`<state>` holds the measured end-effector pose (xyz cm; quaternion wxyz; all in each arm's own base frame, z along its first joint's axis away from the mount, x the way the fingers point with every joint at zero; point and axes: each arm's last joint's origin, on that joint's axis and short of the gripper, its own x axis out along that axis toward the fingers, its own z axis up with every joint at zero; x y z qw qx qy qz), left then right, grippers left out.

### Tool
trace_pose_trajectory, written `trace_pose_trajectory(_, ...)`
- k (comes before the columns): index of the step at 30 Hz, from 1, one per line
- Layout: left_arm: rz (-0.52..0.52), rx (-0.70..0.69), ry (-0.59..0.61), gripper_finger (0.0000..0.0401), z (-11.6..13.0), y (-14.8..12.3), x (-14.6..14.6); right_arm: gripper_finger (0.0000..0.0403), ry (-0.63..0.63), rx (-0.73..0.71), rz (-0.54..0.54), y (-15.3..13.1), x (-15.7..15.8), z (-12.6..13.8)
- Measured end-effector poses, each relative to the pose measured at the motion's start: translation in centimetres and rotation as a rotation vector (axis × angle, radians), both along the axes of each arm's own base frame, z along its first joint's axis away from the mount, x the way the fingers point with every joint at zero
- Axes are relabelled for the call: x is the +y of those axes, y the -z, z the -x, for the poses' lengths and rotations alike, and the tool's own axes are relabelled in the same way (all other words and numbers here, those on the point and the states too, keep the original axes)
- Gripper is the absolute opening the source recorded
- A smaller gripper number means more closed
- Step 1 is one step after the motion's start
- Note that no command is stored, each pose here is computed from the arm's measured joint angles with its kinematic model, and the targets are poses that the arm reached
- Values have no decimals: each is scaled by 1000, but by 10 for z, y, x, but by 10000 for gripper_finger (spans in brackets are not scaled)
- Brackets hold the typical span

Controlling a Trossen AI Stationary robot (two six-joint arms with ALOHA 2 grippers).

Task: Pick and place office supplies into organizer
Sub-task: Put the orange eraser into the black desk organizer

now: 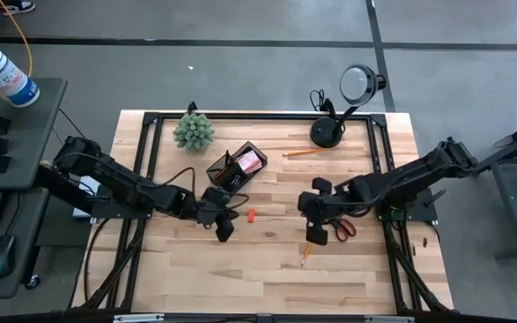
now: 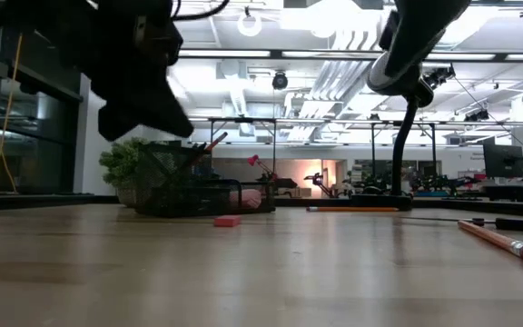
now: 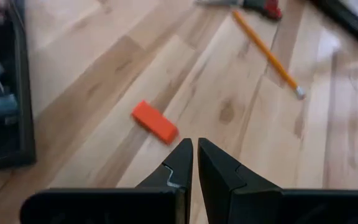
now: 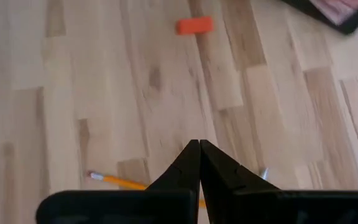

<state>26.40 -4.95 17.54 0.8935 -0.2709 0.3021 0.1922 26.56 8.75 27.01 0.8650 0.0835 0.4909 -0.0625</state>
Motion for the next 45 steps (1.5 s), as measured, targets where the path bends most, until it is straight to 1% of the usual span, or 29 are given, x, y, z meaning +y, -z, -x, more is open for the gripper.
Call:
trace_pose_trajectory(2, 9, 0, 1, 14, -2, 2, -1, 2, 25, 6, -7, 6, -4, 9)
trace_pose_trajectory(6, 22, 7, -13, 14, -3, 5, 1, 1, 46, -39, -56, 21, -14, 30)
trace_pose_trajectory(10, 120, 6, -33, 14, -7, 5, 11, 4, 64, -101, -88, 37, -23, 49)
trace_pose_trajectory(12, 150, -12, -49, 14, -12, -1, 17, 4, 76, -133, -103, 43, -27, 57)
trace_pose_trajectory(14, 172, -19, -93, 14, -17, -10, 24, 2, 86, -156, -108, 48, -31, 62)
trace_pose_trajectory(17, 189, -16, -165, 14, -30, -28, 32, 2, 60, -179, -85, 53, -36, 68)
trace_pose_trajectory(18, 194, -3, -184, 14, -35, -33, 35, 3, 47, -181, -67, 54, -38, 69)
trace_pose_trajectory(22, 214, 127, -256, 14, -56, -45, 42, 9, 28, -177, 19, 57, -47, 68)
trace_pose_trajectory(25, 237, 224, -316, 14, -73, -52, 42, 7, 28, -189, 45, 57, -53, 65)
trace_pose_trajectory(28, 264, 299, -368, 14, -91, -57, 39, 3, 57, -203, 46, 56, -59, 63)
trace_pose_trajectory(31, 285, 346, -386, 14, -110, -61, 38, 1, 50, -215, 62, 55, -62, 61)
trace_pose_trajectory(33, 282, 392, -387, 14, -117, -60, 38, 2, 17, -224, 76, 54, -63, 60)
trace_pose_trajectory(35, 282, 392, -388, 14, -127, -57, 37, 3, -8, -222, 81, 54, -63, 60)
trace_pose_trajectory(39, 292, 391, -384, 14, -133, -50, 37, 3, -29, -218, 63, 54, -62, 60)
trace_pose_trajectory(41, 317, 443, -372, 14, -129, -45, 36, 2, -50, -220, 55, 54, -62, 60)
trace_pose_trajectory(42, 336, 447, -364, 14, -129, -43, 36, 1, -66, -225, 56, 54, -61, 59)
trace_pose_trajectory(43, 351, 453, -368, 14, -128, -41, 36, 2, -80, -227, 59, 54, -61, 59)
trace_pose_trajectory(45, 380, 514, -406, 14, -122, -38, 37, 4, -96, -229, 69, 53, -61, 59)
